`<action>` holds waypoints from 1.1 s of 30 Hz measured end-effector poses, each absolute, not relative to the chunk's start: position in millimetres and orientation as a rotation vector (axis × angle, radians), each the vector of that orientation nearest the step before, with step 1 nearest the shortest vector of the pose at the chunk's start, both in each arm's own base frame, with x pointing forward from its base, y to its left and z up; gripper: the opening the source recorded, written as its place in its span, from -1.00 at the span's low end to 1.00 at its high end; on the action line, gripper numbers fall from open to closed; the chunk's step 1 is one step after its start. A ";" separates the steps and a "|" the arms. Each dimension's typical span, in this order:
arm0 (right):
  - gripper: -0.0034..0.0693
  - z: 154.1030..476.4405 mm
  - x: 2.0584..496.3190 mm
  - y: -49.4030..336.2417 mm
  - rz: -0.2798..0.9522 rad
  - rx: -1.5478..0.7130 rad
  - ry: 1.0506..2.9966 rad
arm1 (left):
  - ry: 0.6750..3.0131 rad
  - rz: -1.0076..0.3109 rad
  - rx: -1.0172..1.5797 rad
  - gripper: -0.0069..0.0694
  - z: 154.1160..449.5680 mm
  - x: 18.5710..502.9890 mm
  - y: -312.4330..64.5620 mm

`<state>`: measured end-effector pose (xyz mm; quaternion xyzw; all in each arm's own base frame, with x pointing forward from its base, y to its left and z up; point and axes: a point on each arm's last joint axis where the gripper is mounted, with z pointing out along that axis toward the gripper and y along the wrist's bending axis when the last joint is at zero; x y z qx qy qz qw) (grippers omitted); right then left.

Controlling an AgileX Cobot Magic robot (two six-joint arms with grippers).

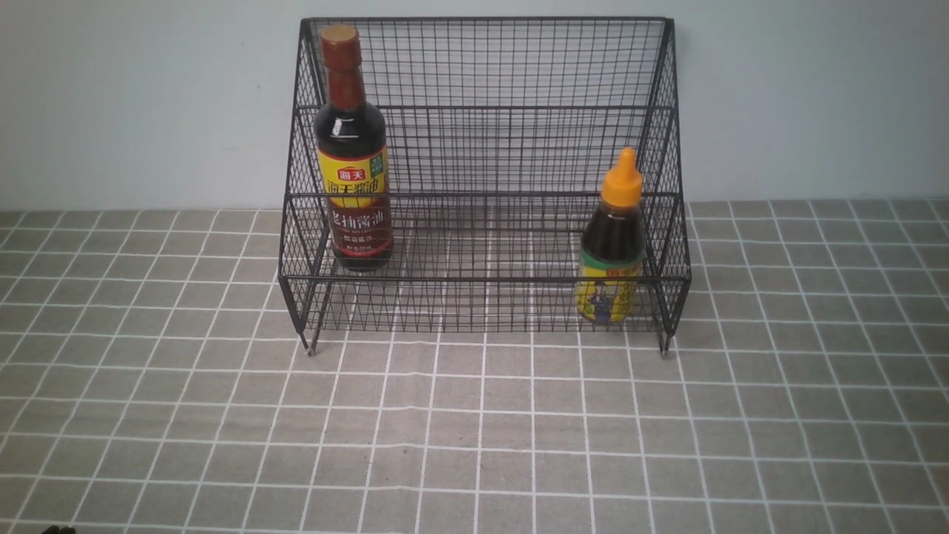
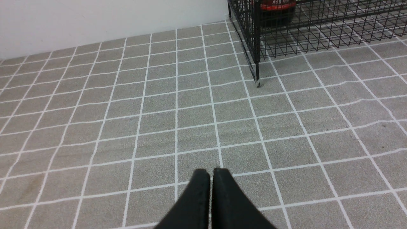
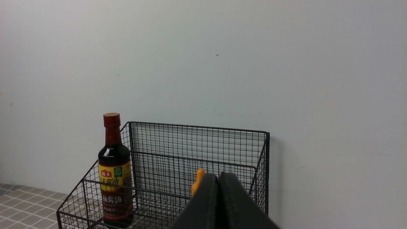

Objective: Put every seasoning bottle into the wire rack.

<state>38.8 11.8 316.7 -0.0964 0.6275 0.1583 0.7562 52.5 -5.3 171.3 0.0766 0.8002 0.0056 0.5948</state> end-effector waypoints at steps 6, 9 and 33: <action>-0.94 316.7 38.8 11.8 0.345 -0.210 1.368 | 1.860 0.011 0.175 -0.84 171.3 52.5 -5.3; -0.94 316.7 38.8 11.8 0.345 -0.210 1.368 | 1.860 0.011 0.176 -0.84 171.2 52.5 -5.3; -0.94 316.0 37.3 15.9 0.347 -0.275 1.364 | 1.861 0.010 0.175 -0.84 171.2 52.5 -5.3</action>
